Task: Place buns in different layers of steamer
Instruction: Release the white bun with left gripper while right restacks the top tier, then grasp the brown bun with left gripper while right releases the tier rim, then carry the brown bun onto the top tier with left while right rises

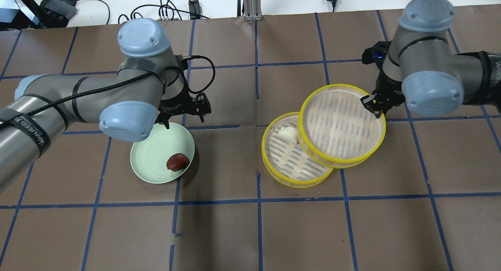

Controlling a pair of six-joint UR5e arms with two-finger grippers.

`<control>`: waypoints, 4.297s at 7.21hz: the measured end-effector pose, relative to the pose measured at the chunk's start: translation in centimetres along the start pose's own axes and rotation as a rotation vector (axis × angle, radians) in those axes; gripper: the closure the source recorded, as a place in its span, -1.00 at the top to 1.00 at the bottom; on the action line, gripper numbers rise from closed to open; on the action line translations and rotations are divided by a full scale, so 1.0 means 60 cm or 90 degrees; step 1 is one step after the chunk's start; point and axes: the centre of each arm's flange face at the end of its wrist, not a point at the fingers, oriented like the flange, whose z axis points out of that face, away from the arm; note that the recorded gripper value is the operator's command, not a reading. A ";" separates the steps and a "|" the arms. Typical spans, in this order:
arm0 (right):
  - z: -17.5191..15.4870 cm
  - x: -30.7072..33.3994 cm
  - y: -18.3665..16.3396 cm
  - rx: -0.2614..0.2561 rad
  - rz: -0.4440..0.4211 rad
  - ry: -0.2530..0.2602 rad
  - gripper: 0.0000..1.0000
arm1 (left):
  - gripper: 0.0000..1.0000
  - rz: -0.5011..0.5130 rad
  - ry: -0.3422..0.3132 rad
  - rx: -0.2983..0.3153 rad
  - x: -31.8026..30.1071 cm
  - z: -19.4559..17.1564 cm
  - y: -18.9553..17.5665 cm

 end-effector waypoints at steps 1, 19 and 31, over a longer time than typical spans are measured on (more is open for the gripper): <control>-0.002 -0.054 -0.003 0.002 -0.011 0.002 -0.83 | 0.95 -0.008 -0.007 -0.033 -0.033 0.039 0.009; 0.039 -0.143 -0.012 -0.029 -0.049 0.013 0.66 | -0.99 -0.076 0.017 0.013 -0.016 -0.112 -0.002; -0.354 -0.058 0.019 0.076 0.112 -0.066 0.70 | 1.00 -0.238 0.204 0.040 0.349 -0.095 0.107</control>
